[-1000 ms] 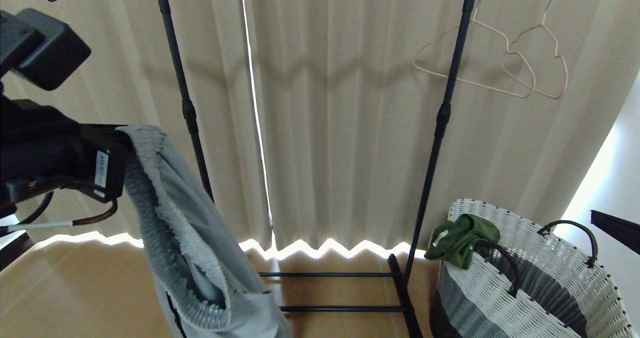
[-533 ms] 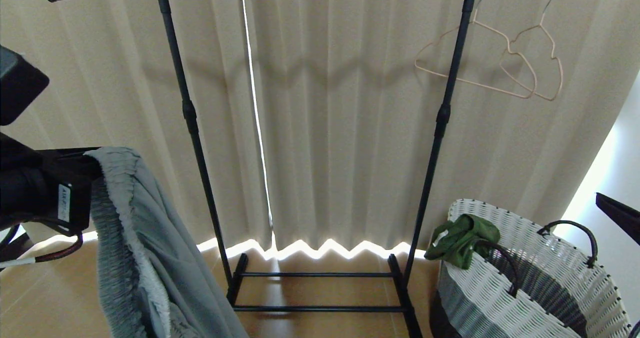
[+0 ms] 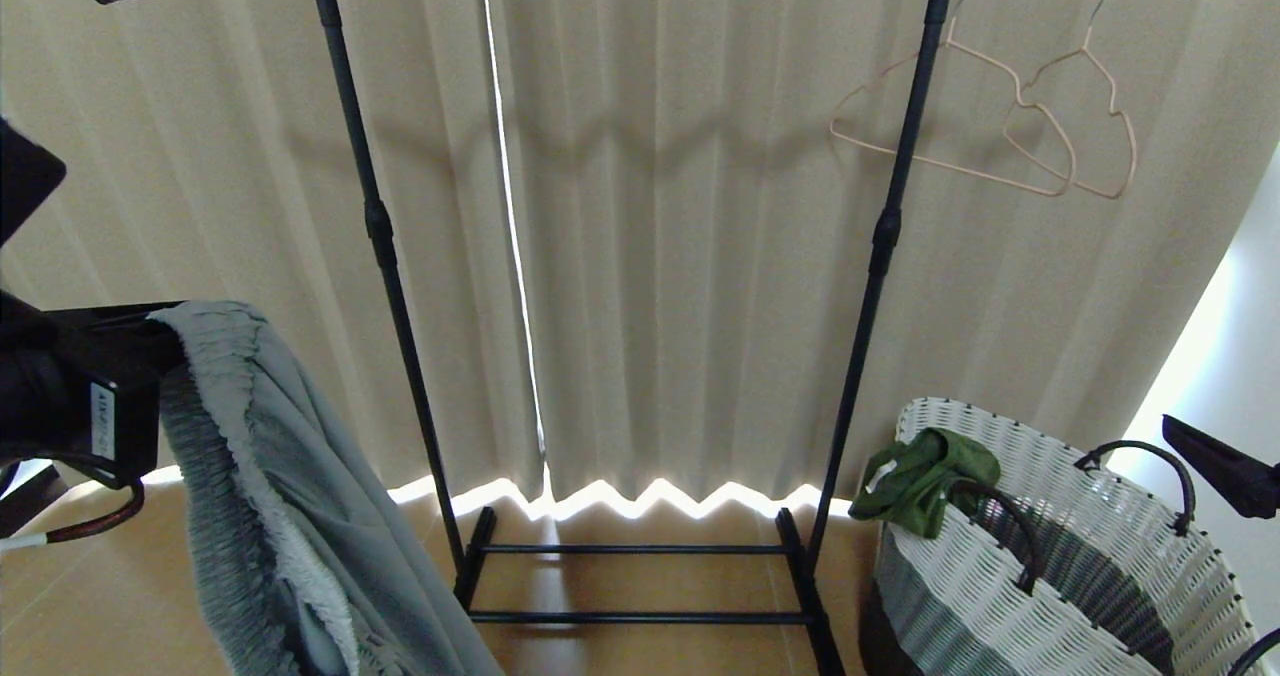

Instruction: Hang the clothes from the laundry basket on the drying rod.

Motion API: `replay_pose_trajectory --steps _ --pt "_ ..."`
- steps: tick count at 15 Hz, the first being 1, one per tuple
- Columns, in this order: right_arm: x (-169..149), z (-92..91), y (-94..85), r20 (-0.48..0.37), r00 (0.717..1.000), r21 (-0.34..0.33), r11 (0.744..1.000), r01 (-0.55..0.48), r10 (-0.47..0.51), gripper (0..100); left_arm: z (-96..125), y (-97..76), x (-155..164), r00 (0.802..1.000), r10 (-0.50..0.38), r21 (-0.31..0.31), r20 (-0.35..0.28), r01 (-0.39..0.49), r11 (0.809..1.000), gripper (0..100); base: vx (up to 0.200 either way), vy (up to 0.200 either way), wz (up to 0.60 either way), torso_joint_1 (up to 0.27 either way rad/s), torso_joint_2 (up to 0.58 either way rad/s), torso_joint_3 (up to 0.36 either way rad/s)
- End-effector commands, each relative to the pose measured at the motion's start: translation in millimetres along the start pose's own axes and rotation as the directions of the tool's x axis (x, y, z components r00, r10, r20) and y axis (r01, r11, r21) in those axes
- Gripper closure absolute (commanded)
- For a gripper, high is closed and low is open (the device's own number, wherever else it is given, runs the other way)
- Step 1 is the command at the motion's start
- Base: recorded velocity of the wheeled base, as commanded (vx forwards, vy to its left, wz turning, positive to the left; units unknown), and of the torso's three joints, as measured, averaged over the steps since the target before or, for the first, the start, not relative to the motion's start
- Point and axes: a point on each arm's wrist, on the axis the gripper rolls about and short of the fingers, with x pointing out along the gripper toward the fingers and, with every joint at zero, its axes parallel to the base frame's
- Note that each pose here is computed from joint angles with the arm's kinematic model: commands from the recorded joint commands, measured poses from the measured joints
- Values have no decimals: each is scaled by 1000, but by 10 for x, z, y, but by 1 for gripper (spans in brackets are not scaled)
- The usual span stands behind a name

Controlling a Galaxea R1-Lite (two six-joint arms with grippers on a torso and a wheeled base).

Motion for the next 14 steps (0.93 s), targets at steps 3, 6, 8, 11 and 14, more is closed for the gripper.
replay_pose_trajectory --steps 3,6,8,11,14 --pt "-1 -28 -18 -12 1000 -9 1000 15 -15 0 -6 -1 -3 1000 0 0 -2 0 1000 100 0 0 0 0 0 0" --pt "-2 15 -32 4 1000 -8 1000 17 -17 0 -84 -34 16 1000 -9 14 -27 9 1000 100 0 0 0 0 0 0" --pt "-3 19 -33 5 1000 -10 1000 18 -18 0 -90 -32 5 1000 -8 15 -26 9 1000 100 0 0 0 35 -72 -16" --pt "4 21 -34 4 1000 -9 1000 17 -17 0 -97 -34 3 1000 -9 22 -27 9 1000 100 0 0 0 133 -175 -207" --pt "11 22 -35 2 1000 -9 1000 17 -17 0 -90 -41 24 999 -23 23 -22 24 999 100 0 0 0 204 -510 -250"
